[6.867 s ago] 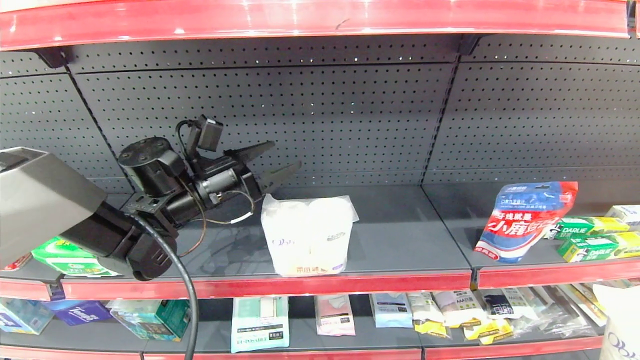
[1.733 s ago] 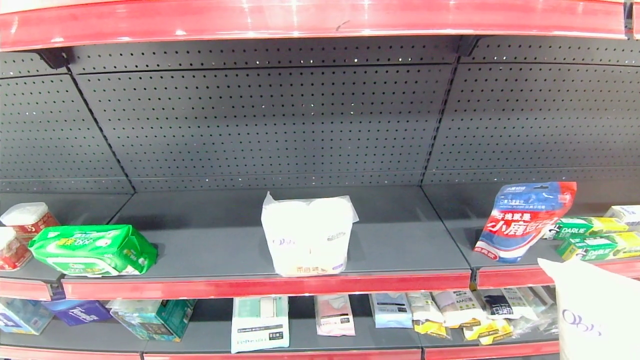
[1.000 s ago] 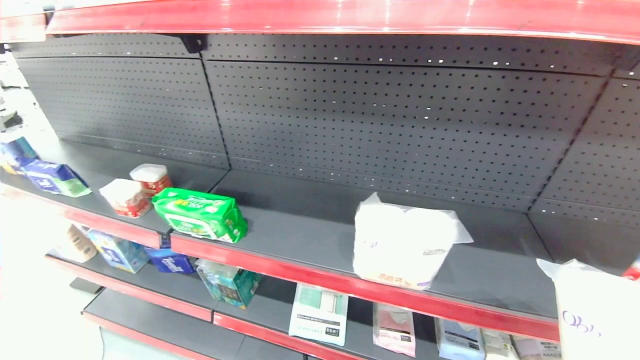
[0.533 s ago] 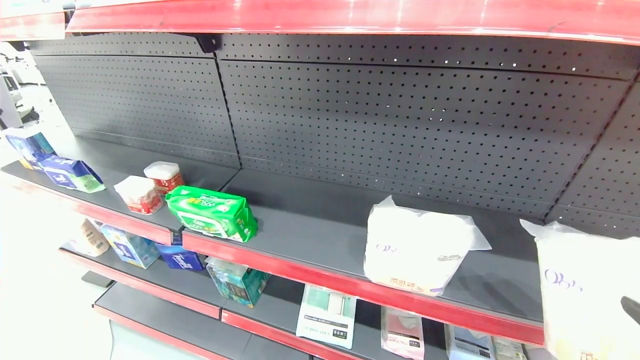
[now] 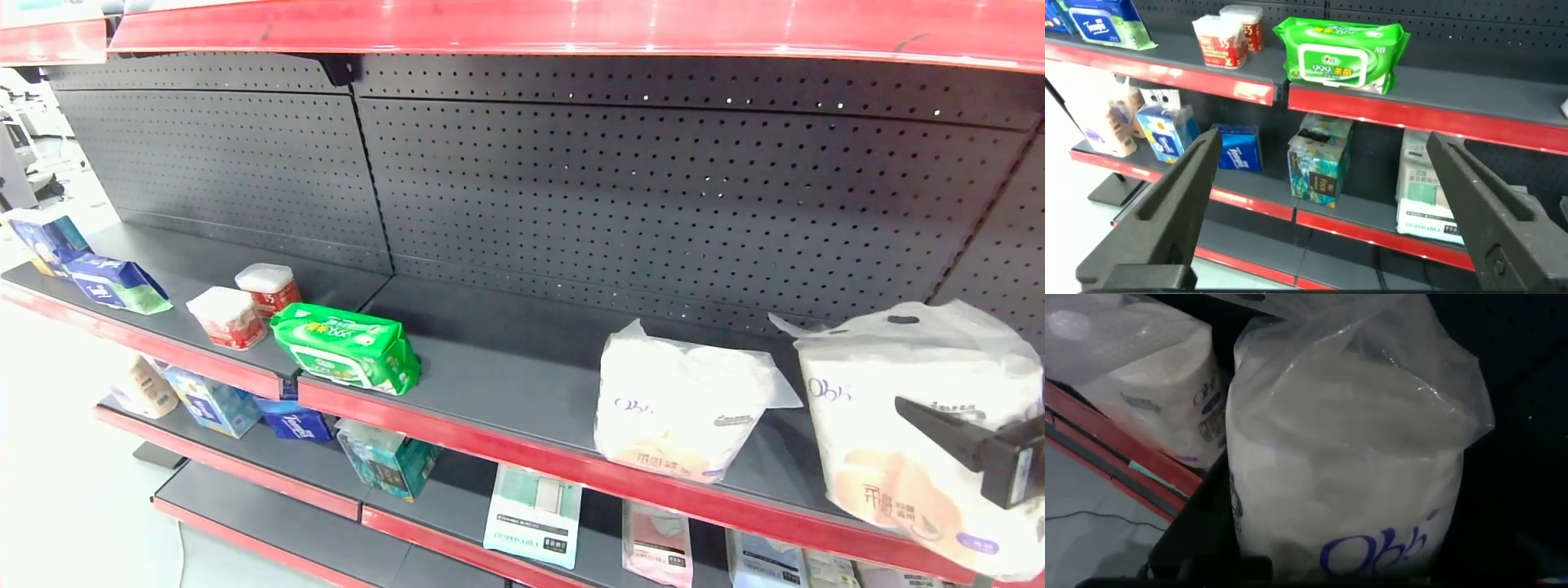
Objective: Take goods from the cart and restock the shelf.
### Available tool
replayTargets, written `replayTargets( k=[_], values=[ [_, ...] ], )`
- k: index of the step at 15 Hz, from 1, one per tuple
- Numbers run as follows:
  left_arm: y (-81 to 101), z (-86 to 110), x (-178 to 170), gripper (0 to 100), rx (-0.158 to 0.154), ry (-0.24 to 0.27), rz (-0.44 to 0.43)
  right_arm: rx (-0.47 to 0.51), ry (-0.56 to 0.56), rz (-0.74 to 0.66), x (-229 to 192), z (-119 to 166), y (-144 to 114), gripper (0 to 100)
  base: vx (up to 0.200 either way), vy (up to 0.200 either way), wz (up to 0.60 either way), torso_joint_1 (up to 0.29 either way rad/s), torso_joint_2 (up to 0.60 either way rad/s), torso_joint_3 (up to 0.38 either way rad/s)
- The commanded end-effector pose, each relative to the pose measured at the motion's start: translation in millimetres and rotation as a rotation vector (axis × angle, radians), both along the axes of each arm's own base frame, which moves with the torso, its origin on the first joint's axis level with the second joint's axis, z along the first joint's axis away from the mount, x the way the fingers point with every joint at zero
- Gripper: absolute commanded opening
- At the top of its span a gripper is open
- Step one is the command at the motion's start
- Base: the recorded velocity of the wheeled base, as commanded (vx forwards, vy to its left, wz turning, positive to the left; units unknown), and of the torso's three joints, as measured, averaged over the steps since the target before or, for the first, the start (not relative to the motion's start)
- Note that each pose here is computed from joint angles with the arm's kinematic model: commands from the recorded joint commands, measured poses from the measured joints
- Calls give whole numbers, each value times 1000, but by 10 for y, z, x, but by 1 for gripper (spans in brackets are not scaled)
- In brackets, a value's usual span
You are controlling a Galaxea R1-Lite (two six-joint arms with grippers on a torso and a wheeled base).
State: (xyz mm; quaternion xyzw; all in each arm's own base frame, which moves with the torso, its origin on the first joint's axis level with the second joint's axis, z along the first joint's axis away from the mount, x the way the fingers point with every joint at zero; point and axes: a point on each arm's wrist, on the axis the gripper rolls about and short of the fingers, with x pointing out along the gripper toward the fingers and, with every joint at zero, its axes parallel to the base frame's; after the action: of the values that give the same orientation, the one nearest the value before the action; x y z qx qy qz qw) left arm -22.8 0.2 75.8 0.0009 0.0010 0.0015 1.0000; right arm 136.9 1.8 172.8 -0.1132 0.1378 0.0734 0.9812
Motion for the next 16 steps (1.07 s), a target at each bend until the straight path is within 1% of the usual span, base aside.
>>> replayTargets(
  k=[1, 3, 5, 6, 8, 9, 10, 12, 14, 16],
  values=[
    [0, 0, 0, 100, 0, 0, 0, -2, 79, 0, 376, -193, -7, 0, 0, 0, 0, 0, 0, 0],
    [0, 0, 0, 100, 0, 0, 0, 3, 57, 20, 586, -270, -5, 0, 0, 0, 0, 0, 0, 0],
    [0, 0, 0, 100, 0, 0, 0, 3, 39, 41, 778, -278, -20, 0, 0, 0, 0, 0, 0, 0],
    [0, 0, 0, 100, 0, 0, 0, 5, 36, 44, 856, -265, -33, 0, 0, 0, 0, 0, 0, 0],
    [0, 0, 0, 100, 0, 0, 0, 24, -5, 76, 1204, -188, -127, 0, 0, 0, 0, 0, 0, 0],
    [0, 0, 0, 100, 0, 0, 0, 35, -21, 102, 1295, -163, -139, 0, 0, 0, 0, 0, 0, 0],
    [0, 0, 0, 100, 0, 0, 0, 46, -38, 156, 1473, -142, -159, 0, 0, 0, 0, 0, 0, 0],
    [0, 0, 0, 100, 0, 0, 0, 60, -65, 252, 1681, -154, -168, 0, 0, 0, 0, 0, 0, 0],
    [0, 0, 0, 100, 0, 0, 0, 86, -71, 362, 1794, -261, -151, 0, 0, 0, 0, 0, 0, 0],
    [0, 0, 0, 100, 0, 0, 0, 103, -84, 440, 1888, -355, -139, 0, 0, 0, 0, 0, 0, 0]
  ],
)
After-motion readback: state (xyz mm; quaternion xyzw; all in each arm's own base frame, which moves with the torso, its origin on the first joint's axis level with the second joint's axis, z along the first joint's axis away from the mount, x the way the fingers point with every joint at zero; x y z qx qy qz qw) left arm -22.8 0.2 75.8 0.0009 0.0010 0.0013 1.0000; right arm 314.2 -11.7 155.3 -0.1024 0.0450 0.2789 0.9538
